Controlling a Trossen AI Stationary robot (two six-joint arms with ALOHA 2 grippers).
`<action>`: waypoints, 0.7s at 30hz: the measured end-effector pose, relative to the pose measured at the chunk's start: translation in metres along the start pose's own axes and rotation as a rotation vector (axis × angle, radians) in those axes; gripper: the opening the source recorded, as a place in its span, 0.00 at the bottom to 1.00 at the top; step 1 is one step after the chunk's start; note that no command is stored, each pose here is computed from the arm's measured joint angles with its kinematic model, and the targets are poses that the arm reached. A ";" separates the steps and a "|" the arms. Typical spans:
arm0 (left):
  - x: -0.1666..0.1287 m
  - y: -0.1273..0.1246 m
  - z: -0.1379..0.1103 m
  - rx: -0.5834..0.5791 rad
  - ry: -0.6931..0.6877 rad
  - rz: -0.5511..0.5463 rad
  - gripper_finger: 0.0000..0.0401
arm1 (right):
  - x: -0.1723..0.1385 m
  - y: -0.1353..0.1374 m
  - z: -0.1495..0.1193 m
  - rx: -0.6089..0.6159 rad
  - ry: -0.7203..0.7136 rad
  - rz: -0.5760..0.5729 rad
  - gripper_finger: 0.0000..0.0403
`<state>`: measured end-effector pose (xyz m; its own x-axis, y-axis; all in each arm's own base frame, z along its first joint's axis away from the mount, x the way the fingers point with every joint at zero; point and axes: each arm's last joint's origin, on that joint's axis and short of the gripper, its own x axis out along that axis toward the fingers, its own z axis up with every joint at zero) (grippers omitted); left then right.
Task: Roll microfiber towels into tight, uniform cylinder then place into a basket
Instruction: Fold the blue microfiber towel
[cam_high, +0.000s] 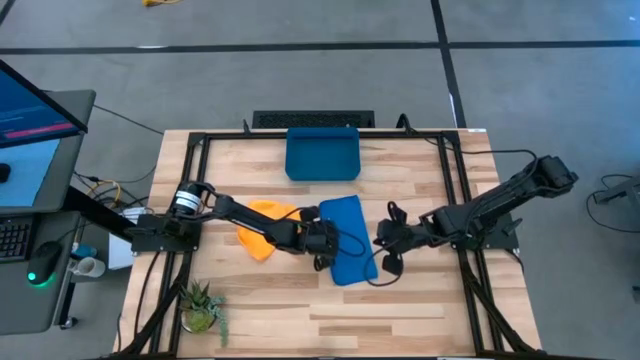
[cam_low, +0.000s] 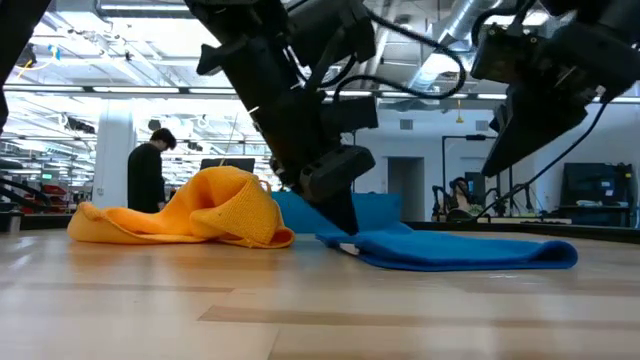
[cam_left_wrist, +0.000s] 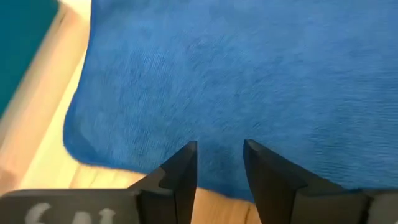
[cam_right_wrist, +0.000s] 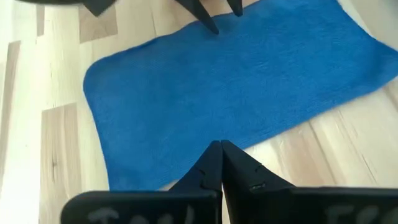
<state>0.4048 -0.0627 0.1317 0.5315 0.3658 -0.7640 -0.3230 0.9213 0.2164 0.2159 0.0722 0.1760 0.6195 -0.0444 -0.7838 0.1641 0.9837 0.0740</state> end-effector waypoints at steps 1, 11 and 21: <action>-0.001 -0.001 0.001 0.012 -0.004 -0.003 0.31 | 0.000 0.001 -0.001 -0.003 0.000 0.002 0.06; 0.001 0.002 0.002 0.033 0.005 -0.011 0.31 | 0.000 0.002 0.001 0.025 -0.023 0.014 0.06; -0.002 0.006 -0.003 0.064 0.066 0.006 0.31 | 0.015 0.005 0.007 -0.087 -0.108 -0.052 0.04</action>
<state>0.3997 -0.0584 0.1322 0.4765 0.3641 -0.8003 -0.2742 0.9264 0.2582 0.2312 0.0755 0.1691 0.6913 -0.1099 -0.7141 0.1342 0.9907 -0.0226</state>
